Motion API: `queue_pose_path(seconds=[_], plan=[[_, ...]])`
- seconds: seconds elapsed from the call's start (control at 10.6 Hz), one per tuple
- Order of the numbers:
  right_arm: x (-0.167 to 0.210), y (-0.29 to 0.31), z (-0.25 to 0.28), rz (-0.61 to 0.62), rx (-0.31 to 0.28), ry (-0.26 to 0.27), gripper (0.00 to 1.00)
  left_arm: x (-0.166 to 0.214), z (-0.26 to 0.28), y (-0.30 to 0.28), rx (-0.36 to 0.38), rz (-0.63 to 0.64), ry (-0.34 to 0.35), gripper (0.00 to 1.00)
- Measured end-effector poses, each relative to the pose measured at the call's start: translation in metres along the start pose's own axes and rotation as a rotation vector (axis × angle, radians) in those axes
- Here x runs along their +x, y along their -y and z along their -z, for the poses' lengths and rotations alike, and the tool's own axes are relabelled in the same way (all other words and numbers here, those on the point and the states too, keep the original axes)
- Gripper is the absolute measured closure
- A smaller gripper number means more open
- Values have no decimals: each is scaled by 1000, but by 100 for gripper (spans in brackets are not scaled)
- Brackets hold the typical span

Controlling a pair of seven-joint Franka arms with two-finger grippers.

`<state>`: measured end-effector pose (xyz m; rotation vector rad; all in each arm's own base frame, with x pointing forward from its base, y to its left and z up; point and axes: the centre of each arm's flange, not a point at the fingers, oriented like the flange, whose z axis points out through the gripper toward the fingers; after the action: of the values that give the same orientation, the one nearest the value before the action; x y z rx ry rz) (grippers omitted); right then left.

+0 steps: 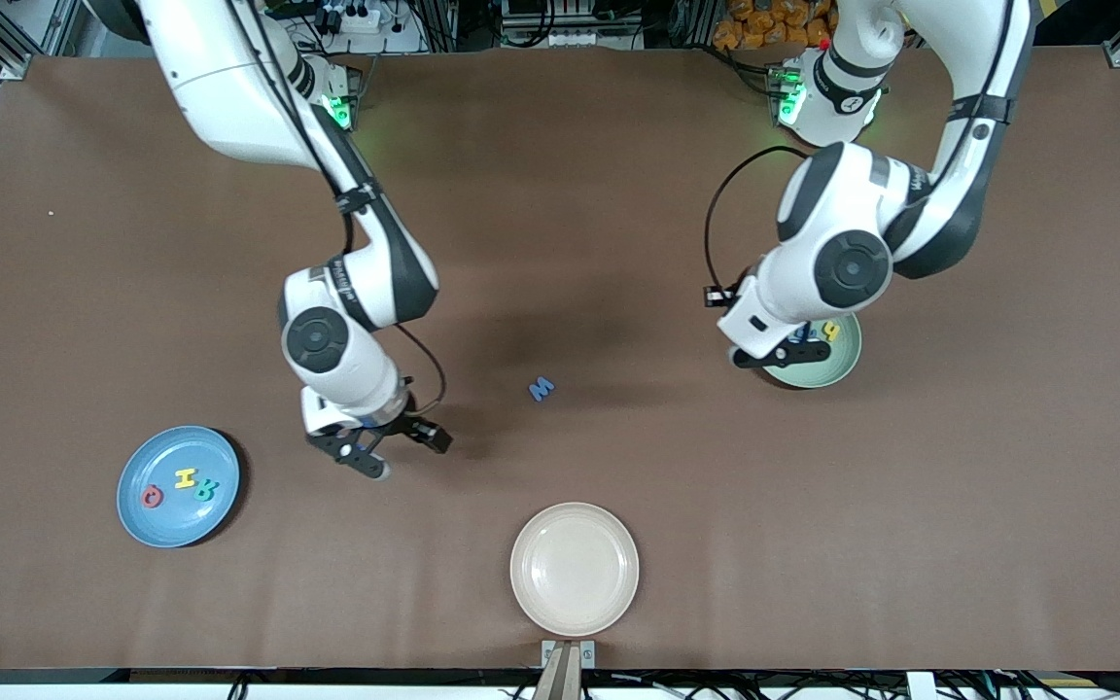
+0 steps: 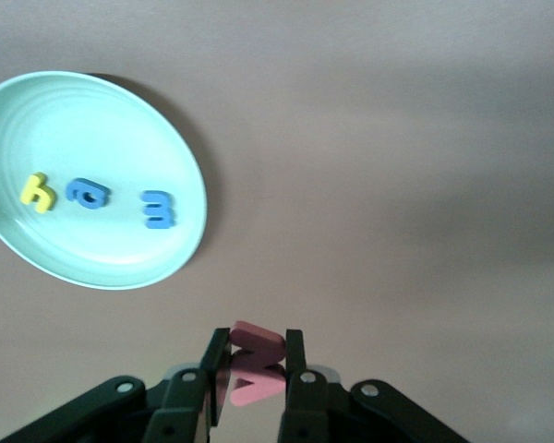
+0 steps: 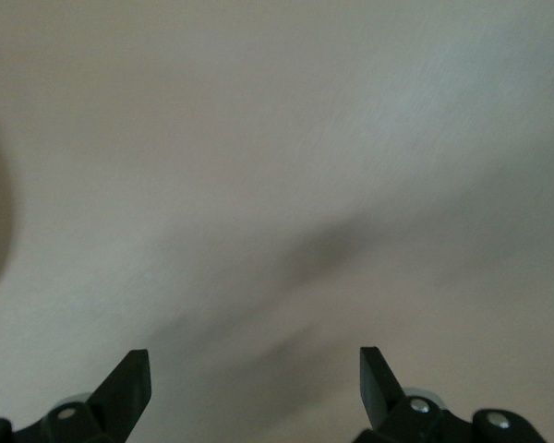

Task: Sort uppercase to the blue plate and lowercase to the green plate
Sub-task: 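Carry the w to the green plate while the right gripper reaches W, then release the w on the green plate while the right gripper grasps W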

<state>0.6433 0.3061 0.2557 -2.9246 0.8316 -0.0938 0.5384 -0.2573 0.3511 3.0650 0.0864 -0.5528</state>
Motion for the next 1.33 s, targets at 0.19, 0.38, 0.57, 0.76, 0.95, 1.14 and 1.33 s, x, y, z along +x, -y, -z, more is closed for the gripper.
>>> queue_pose_path(seconds=[0.19, 0.38, 0.57, 0.76, 0.95, 1.14, 1.33], plan=[[-22, 21, -10, -110, 5, 7, 0, 5, -23, 26, 28, -24, 43, 72], [-43, 37, -24, -225, 3, 21, 0, 13, -34, 59, 42, -52, 65, 72], [-65, 51, -36, -337, 10, 68, 0, 24, -42, 93, 33, -65, 58, 72], [-81, 65, -43, -407, 28, 114, 0, 29, -62, 109, 26, -67, 16, 72], [-108, 79, -58, -377, 11, 123, 0, 28, -88, 120, 27, -74, -8, 72], [-143, 84, -77, -303, -55, 114, 0, 24, -114, 141, 36, -71, -2, 72], [-155, 83, -85, -278, -101, 120, 0, 18, -136, 153, 40, -64, -2, 72]])
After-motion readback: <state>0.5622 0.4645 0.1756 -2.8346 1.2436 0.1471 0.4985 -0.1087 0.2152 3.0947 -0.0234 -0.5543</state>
